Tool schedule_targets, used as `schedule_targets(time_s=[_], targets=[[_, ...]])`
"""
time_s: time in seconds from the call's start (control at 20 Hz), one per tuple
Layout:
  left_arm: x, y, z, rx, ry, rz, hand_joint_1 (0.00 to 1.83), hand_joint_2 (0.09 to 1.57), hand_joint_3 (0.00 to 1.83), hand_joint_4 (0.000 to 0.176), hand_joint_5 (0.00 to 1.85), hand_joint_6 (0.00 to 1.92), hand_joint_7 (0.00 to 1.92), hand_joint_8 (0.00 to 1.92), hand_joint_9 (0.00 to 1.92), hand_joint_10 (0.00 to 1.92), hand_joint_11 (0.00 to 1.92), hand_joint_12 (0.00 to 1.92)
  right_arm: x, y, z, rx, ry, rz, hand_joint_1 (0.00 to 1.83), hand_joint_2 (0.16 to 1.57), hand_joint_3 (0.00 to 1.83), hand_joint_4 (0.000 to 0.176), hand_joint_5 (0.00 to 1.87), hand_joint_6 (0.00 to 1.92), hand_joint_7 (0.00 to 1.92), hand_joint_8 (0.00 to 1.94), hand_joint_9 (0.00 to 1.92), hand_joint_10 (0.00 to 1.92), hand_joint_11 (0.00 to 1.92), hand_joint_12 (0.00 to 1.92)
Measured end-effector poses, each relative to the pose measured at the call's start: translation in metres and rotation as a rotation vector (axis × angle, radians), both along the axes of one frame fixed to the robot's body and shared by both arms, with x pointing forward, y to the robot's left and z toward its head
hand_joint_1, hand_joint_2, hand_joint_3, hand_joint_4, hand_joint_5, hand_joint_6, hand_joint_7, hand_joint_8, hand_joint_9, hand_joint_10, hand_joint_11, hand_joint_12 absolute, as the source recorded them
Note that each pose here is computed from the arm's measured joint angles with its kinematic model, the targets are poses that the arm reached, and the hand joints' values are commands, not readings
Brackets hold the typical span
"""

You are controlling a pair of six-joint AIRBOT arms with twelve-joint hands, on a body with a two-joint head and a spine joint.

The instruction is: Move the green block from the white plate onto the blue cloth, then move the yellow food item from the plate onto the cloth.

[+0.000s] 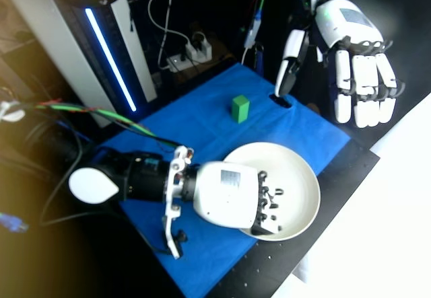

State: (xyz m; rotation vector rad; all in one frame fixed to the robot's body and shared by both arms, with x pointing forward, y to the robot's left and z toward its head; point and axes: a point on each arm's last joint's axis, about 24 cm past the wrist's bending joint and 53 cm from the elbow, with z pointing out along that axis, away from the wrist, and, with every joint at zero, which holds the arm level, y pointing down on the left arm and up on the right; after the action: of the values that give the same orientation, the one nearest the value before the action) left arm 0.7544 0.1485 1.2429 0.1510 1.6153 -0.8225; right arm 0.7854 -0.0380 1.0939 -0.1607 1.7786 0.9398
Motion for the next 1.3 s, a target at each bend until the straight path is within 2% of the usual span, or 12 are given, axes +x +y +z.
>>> schedule_targets(time_s=[0.1, 0.2, 0.25, 0.35, 0.55, 0.75, 0.8, 1.0, 1.05, 1.1, 1.2, 1.3], targets=[[0.0, 0.0, -0.001, 0.001, 0.001, -0.001, 0.67, 0.93, 0.0, 0.176, 0.21, 0.0, 0.29, 0.0, 0.31, 0.0, 0.08, 0.53, 0.0, 0.001, 0.002, 0.008, -0.005, 0.003, 1.29, 1.04, 0.0, 0.0, 1.3, 0.15, 1.14, 0.94, 1.19, 0.96, 1.06, 1.59], [-0.001, -0.002, -0.005, 0.001, 0.01, -0.004, 0.71, 0.98, 0.01, 0.167, 0.21, 0.0, 0.29, 0.0, 0.33, 0.01, 0.09, 0.54, 0.001, 0.0, 0.006, 0.01, -0.026, 0.01, 1.29, 1.05, 0.0, 0.0, 1.29, 0.14, 1.12, 1.01, 1.19, 1.11, 1.06, 1.65], [-0.001, -0.002, -0.008, 0.003, 0.015, -0.003, 0.74, 0.97, 0.0, 0.159, 0.21, 0.0, 0.3, 0.01, 0.32, 0.01, 0.08, 0.53, 0.001, 0.0, 0.01, 0.017, -0.04, 0.016, 1.29, 1.06, 0.0, 0.0, 1.2, 0.31, 1.1, 1.04, 1.1, 1.21, 0.98, 1.7], [0.0, 0.001, -0.011, 0.001, 0.023, 0.002, 0.74, 0.9, 0.0, 0.143, 0.21, 0.0, 0.3, 0.01, 0.32, 0.0, 0.09, 0.54, -0.001, 0.004, 0.02, 0.035, -0.065, 0.037, 1.28, 1.09, 0.0, 0.0, 1.07, 0.54, 1.07, 1.1, 1.07, 1.16, 0.93, 1.71], [0.003, 0.007, -0.018, 0.002, 0.044, 0.02, 0.79, 0.84, 0.01, 0.131, 0.21, 0.0, 0.3, 0.0, 0.31, 0.0, 0.06, 0.59, -0.021, 0.017, 0.066, 0.138, -0.139, 0.122, 1.28, 1.08, 0.0, 0.0, 1.02, 0.66, 1.13, 0.98, 1.09, 1.06, 0.87, 1.67], [0.003, 0.01, -0.024, 0.002, 0.062, 0.03, 0.82, 0.9, 0.01, 0.148, 0.26, 0.0, 0.32, 0.0, 0.32, 0.0, 0.07, 0.61, -0.049, 0.015, 0.1, 0.217, -0.198, 0.201, 1.3, 1.03, 0.0, 0.0, 1.11, 0.56, 1.25, 0.72, 1.2, 0.74, 1.02, 1.38], [0.003, 0.01, -0.025, 0.003, 0.065, 0.031, 0.78, 0.91, 0.0, 0.14, 0.24, 0.0, 0.32, 0.0, 0.32, 0.0, 0.09, 0.57, -0.054, 0.013, 0.103, 0.222, -0.201, 0.211, 1.3, 1.03, 0.0, 0.0, 1.15, 0.48, 1.24, 0.74, 1.24, 0.67, 1.05, 1.34], [0.003, 0.012, -0.028, -0.009, 0.077, 0.034, 0.82, 0.9, 0.01, 0.147, 0.26, 0.0, 0.34, 0.0, 0.35, 0.0, 0.11, 0.49, -0.085, 0.006, 0.116, 0.197, -0.239, 0.287, 1.29, 1.04, 0.0, 0.0, 1.15, 0.48, 1.18, 0.87, 1.1, 0.93, 0.92, 1.49], [0.003, 0.012, -0.029, -0.01, 0.078, 0.035, 0.81, 0.89, 0.0, 0.147, 0.28, 0.0, 0.35, 0.0, 0.37, 0.0, 0.15, 0.45, -0.09, 0.006, 0.117, 0.186, -0.245, 0.302, 1.27, 1.05, 0.0, 0.0, 1.1, 0.66, 1.15, 0.84, 1.07, 0.76, 0.86, 1.3], [0.003, 0.013, -0.034, -0.003, 0.09, 0.041, 0.81, 0.88, 0.0, 0.148, 0.28, 0.0, 0.35, 0.0, 0.35, 0.0, 0.14, 0.42, -0.102, 0.006, 0.118, 0.17, -0.254, 0.331, 1.27, 1.08, 0.0, 0.0, 1.01, 0.77, 1.09, 0.98, 1.05, 0.78, 0.81, 1.37], [0.003, 0.015, -0.037, -0.007, 0.099, 0.044, 0.81, 0.86, 0.0, 0.131, 0.29, 0.0, 0.33, 0.0, 0.35, 0.0, 0.17, 0.37, -0.115, 0.005, 0.114, 0.176, -0.246, 0.357, 1.27, 1.1, 0.0, 0.0, 0.96, 0.78, 1.08, 1.04, 1.11, 0.98, 0.93, 1.47], [0.002, 0.016, -0.04, -0.008, 0.105, 0.046, 0.79, 0.84, 0.0, 0.12, 0.29, 0.0, 0.33, 0.0, 0.35, 0.0, 0.18, 0.38, -0.133, 0.008, 0.099, 0.155, -0.224, 0.401, 1.27, 1.1, 0.0, 0.0, 0.94, 0.83, 1.09, 1.02, 1.07, 0.89, 0.89, 1.43]])
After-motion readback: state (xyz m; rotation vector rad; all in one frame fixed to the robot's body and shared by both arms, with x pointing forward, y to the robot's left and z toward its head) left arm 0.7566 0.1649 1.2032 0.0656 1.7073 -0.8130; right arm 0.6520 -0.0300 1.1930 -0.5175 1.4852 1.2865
